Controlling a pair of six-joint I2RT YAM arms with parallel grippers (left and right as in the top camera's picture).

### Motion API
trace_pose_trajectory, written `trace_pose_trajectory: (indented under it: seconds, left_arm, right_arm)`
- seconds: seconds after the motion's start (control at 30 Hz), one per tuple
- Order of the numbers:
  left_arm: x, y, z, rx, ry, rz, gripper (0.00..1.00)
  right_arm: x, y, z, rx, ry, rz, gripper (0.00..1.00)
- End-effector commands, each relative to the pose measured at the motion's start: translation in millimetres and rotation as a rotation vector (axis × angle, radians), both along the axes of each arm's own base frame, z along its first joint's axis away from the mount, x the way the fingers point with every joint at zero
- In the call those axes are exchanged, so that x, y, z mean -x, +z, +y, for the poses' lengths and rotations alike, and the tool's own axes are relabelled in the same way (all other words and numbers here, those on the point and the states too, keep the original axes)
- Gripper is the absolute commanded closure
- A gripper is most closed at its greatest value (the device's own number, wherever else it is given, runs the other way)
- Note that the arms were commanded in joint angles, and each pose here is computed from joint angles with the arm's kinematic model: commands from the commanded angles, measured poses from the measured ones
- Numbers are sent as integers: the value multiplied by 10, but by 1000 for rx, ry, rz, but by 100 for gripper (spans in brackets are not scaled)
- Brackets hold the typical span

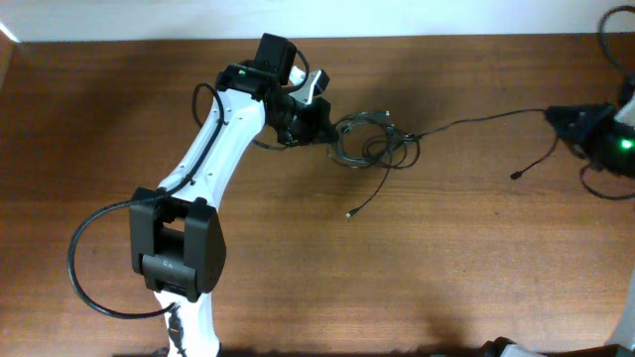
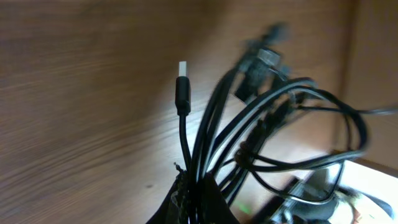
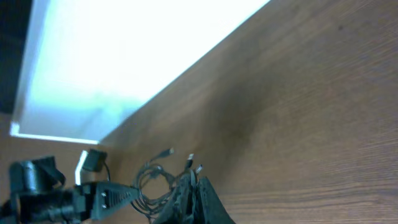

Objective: Untangle cables

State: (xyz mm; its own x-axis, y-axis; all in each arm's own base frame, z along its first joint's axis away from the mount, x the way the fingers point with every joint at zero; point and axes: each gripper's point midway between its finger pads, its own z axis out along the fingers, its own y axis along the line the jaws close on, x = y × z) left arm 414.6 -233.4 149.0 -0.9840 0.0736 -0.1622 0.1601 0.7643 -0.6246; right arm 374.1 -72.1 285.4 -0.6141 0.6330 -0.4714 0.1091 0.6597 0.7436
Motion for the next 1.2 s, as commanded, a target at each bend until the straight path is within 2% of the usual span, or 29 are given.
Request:
trace_pose_trajectory:
  seconds: [0.0,0.2,0.47,0.73,0.77,0.8,0.83,0.9,0.93,1.0,1.1,1.13,1.17]
  left_arm:
    - [-89,-52,281,-149,44,-57,100]
    - [-108,-95,362,-206,19,-91,100]
    - [-185,-247,809,-471,93,-120,100]
    - [-189,-264,903,-524,105,-124,100]
    - [-174,-265,885,-518,96,-120,100]
    - [-150,-257,814,-484,56,-124,100]
    - [-111,-236,696,-421,0,-127,100]
    - [-16,-156,443,-276,-120,-142,100]
    - [56,-78,281,-172,-191,-153,100]
    - [147,40,99,-44,-263,-164,100]
    - [196,81,12,-3,-279,-157,98]
    - [221,80,-29,-3,-290,-158,82]
    - [245,79,-69,-3,-300,-158,44]
  right_arm:
    - [132,228,-192,-30,-18,-79,96]
    - [261,224,-524,-49,-112,-73,96]
    - [548,159,-1017,-83,-277,-37,96]
    - [579,102,-1052,-76,-302,-9,96]
    - [582,94,-1040,-78,-298,-5,86]
    - [576,93,-1026,-73,-291,-6,69]
    - [560,89,-990,-67,-277,-6,49]
    - [506,84,-889,-63,-245,-4,25]
    - [476,84,-828,-61,-224,-4,18]
    - [420,71,-694,-57,-185,3,14]
    - [354,-50,-533,-6,-159,60,13]
    - [341,-74,-485,9,-145,69,12]
    - [331,-97,-442,14,-138,81,12]
